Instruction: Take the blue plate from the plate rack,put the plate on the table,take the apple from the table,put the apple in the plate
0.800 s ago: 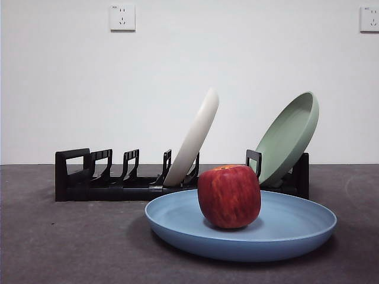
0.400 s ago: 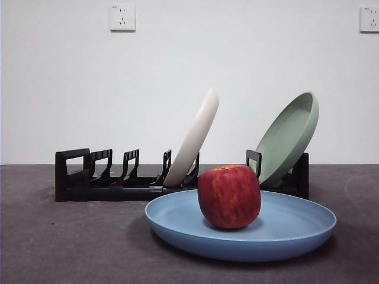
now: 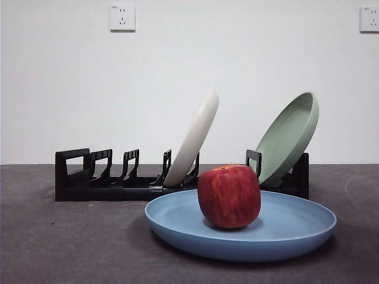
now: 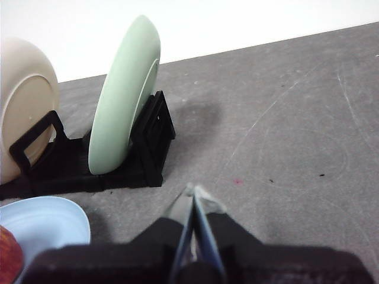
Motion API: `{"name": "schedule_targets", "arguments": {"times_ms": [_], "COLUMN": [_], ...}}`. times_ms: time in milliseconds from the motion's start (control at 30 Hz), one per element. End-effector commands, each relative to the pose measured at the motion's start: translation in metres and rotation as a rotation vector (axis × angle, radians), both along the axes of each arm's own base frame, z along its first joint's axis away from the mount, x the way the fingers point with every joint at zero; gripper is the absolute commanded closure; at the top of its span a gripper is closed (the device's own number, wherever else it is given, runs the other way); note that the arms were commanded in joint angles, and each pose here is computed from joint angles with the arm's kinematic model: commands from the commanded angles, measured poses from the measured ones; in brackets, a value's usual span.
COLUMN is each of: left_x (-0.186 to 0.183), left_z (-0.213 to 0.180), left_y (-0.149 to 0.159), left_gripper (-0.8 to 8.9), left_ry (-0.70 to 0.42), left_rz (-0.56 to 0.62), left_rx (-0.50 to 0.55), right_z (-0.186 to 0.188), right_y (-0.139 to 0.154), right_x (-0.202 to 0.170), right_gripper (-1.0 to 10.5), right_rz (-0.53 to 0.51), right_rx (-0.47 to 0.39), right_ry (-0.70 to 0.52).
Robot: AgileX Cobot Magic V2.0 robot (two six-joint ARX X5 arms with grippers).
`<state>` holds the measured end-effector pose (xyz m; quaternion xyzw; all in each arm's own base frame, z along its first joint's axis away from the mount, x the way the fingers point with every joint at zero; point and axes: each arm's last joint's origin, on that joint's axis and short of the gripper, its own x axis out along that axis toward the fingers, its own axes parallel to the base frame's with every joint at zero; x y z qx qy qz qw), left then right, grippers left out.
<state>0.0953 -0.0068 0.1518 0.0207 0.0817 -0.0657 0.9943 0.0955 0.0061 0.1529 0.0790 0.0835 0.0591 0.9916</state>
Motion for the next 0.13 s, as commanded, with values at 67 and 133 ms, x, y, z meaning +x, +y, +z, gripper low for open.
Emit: {"name": "schedule_targets", "arguments": {"times_ms": [67,133], "left_x": [0.0006,0.0006], "left_z": [-0.0042,-0.0042], "left_y": [0.0002,0.0002], "left_gripper": [8.16,8.16], "left_ry": [0.007,0.007], "left_rz": [0.003,0.003], "left_rx": [0.002,0.002], "right_z": [-0.0048,-0.0048], "right_y": [0.0,0.0], "right_x": [0.0004,0.0004], "right_gripper": [9.6,9.6], "right_rz": [-0.003,-0.003], "right_rx": [0.009,0.009], "right_ry": [0.022,0.022]}}
